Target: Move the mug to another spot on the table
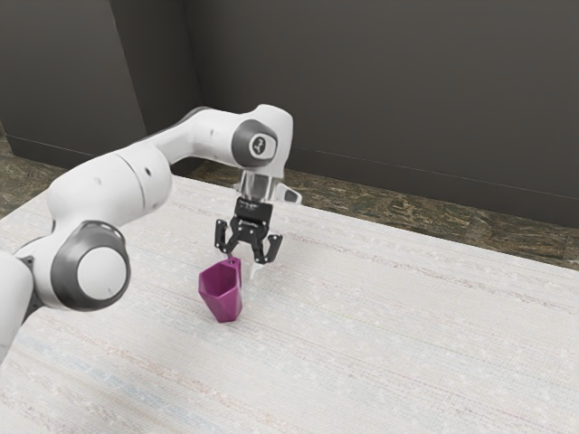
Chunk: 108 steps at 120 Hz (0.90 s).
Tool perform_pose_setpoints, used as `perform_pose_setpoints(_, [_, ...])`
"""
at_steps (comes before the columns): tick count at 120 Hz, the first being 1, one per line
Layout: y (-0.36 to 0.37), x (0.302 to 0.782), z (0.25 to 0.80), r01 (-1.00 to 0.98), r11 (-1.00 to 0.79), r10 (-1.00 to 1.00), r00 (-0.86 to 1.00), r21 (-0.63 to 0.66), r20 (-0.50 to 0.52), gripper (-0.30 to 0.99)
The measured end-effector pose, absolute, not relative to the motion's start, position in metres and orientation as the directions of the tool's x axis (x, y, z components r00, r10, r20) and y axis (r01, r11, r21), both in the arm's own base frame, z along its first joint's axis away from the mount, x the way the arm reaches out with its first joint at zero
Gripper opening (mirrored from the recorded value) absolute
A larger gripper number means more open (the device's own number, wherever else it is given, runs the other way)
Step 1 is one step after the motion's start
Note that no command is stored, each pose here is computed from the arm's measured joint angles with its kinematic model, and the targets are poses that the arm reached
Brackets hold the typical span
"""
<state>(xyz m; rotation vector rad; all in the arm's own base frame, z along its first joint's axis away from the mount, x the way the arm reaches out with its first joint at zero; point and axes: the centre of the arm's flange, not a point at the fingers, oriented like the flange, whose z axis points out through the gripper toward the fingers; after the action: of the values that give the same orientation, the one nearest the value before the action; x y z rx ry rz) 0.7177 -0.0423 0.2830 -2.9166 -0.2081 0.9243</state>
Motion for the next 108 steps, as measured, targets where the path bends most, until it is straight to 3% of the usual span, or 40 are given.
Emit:
perform_pose_setpoints(25, [-0.042, 0.715, 0.296, 0.088, -0.990, 0.136, 0.833, -0.114, -0.536, 0.45])
perform_pose_setpoints(46, [-0.050, 0.718, 0.320, 0.073, -0.993, 0.109, 0.889, -0.098, -0.445, 0.48])
perform_pose_setpoints(60, [-0.057, 0.703, 0.373, 0.064, -0.995, 0.086, 0.938, -0.076, -0.336, 0.51])
perform_pose_setpoints(78, [-0.065, 0.641, 0.461, 0.089, -0.995, 0.094, 0.977, -0.037, -0.190, 0.59])
perform_pose_setpoints(108, [-0.009, 0.587, 0.579, 0.130, -0.990, 0.131, 0.991, 0.057, 0.023, 0.65])
